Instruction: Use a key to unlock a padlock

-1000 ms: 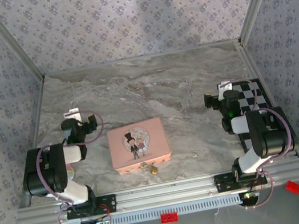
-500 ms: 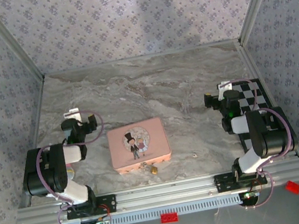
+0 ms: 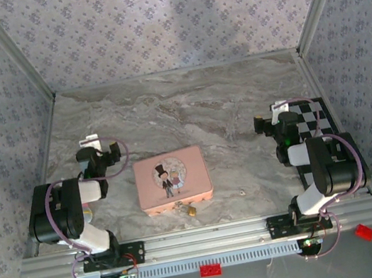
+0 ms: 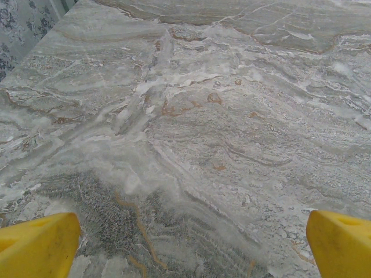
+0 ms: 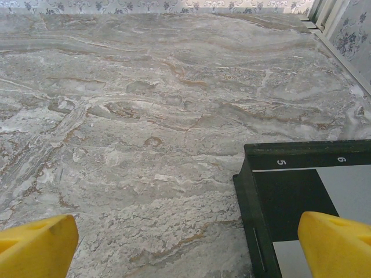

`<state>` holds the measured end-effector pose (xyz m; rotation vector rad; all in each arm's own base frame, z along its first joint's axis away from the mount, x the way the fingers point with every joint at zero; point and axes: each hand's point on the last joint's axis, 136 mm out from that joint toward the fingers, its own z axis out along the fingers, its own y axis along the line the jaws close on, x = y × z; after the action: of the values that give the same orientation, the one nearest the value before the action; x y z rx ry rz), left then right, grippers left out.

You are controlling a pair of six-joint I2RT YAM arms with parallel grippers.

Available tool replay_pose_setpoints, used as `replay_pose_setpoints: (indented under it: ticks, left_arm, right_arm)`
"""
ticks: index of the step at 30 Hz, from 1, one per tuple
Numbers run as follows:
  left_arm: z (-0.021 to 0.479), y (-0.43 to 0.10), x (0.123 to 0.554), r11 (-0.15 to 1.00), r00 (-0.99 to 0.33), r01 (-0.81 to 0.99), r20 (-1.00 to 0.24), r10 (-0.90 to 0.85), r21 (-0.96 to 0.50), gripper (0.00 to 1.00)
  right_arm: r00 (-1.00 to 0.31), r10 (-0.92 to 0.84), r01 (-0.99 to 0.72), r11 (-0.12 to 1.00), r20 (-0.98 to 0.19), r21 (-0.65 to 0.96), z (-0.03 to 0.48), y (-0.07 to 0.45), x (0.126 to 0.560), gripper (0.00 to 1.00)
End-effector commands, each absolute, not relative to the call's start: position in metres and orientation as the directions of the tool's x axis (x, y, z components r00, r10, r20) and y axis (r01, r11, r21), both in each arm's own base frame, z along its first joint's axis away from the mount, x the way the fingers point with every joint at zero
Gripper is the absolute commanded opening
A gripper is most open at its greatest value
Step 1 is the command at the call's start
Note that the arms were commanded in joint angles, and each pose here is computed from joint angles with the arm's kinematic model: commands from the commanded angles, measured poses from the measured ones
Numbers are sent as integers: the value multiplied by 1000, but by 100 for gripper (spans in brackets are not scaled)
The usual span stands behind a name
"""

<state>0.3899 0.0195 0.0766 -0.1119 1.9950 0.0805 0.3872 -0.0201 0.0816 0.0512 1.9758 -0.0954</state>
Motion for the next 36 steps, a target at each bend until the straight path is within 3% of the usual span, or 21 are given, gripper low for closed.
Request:
replay_pose_setpoints:
  ticks: [1, 10, 17, 24, 28, 31, 34, 36]
  left_arm:
    - [90, 18, 398, 994, -380, -105, -924, -32, 9, 100]
    - [123, 15, 377, 990, -324, -137, -946, -7, 39, 100]
    - [169, -4, 352, 978, -350, -142, -917, -191, -150, 100]
    - [214, -12, 320, 896, -328, -180, -834, -444, -406, 100]
    - [186, -8, 291, 757, -329, -315, -682, -653, -572, 100]
    - [158, -25, 281, 781, -398, -221, -677, -619, -584, 100]
    - [146, -33, 268, 801, -455, -183, -674, -582, -570, 100]
    - [149, -42, 263, 810, -476, -131, -680, -557, -572, 100]
  right_arm:
    - [-389, -15, 78, 996, -921, -49, 85, -21, 391, 99]
    - [-334, -107, -15, 994, -936, -108, 104, 2, 379, 99]
    - [-337, -157, -115, 986, -928, -124, 146, 43, 350, 99]
    - [-230, 105, -106, 986, -968, 132, 218, 55, 304, 99]
    - [-196, 216, -57, 971, -956, 231, 239, 42, 281, 99]
    - [-188, 447, 54, 894, -875, 445, 228, 25, 263, 99]
    - [-195, 410, -81, 899, -891, 431, 235, 42, 256, 99]
    - [-288, 377, -100, 903, -880, 419, 227, 52, 254, 99]
